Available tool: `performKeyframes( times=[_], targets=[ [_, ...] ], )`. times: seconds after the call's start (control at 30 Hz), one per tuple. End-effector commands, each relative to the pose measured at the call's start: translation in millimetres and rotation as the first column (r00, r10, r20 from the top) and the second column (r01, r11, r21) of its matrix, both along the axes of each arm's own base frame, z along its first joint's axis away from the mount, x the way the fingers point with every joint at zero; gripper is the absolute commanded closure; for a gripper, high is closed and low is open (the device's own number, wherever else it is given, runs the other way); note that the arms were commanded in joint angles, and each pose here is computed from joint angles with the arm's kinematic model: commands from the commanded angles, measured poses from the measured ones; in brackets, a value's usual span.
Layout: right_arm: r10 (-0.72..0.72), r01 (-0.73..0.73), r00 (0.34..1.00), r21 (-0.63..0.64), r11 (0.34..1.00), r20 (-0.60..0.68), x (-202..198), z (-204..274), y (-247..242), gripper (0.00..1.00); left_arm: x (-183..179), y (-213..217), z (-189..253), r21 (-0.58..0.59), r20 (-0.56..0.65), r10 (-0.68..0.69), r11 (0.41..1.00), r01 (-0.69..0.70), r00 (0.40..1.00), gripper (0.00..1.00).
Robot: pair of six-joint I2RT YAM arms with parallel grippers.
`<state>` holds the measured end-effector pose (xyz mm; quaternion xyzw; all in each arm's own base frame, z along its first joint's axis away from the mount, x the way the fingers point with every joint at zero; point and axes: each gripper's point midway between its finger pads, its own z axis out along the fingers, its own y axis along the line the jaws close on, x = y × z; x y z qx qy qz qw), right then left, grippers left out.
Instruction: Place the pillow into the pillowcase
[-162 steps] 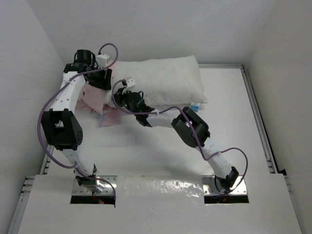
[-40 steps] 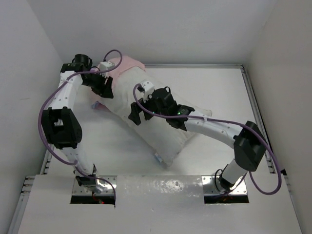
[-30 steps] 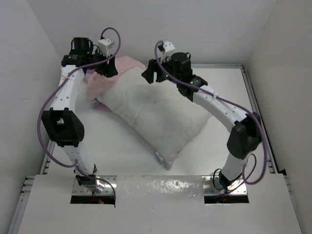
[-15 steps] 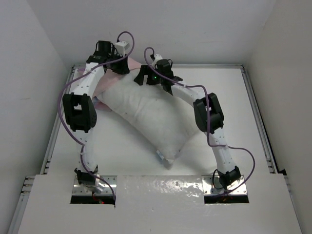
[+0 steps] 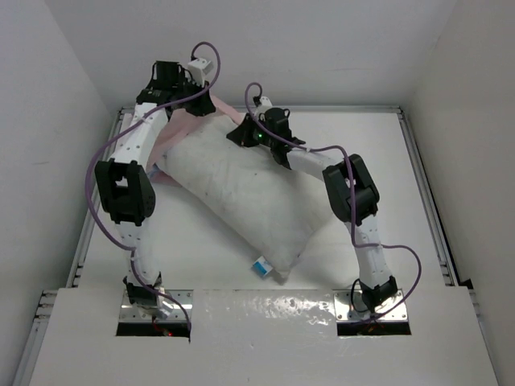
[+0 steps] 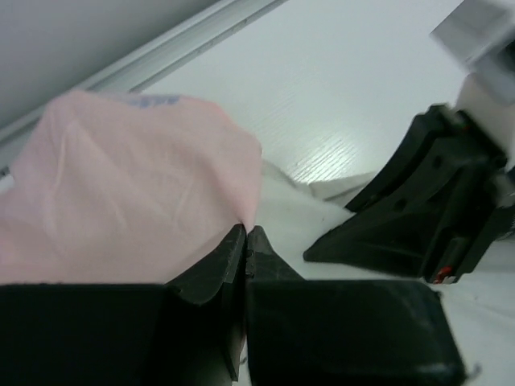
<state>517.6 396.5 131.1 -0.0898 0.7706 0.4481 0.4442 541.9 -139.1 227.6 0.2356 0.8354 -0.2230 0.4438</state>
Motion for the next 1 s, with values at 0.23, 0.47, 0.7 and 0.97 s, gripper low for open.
performKeyframes(
  times=[0.23,0.47,0.7,0.97],
  targets=[
    [0.100,-0.154,0.927,0.122,0.980,0.362,-63.3,125.6,54.0,1.00,-61.8,-48.8,70.8,0.031,0.163,-0.313,0.949,0.312,0.936,1.00],
    [-0.205,0.092,0.879,0.268,0.959,0.431,-20.5,168.0,27.6,1.00,-120.1,-50.2,42.1,0.109,0.045,-0.516,0.853,0.510,0.855,1.00],
    [-0.679,0.569,0.700,0.403,0.717,0.221,38.0,148.6,-45.4,1.00,-156.6,-59.7,37.9,0.048,0.004,-0.605,0.796,0.604,0.796,1.00],
    [-0.762,0.721,0.628,0.249,0.646,0.158,39.2,100.3,-76.4,1.00,-147.9,-53.4,7.2,0.044,-0.078,-0.530,0.844,0.534,0.844,0.97]
  ],
)
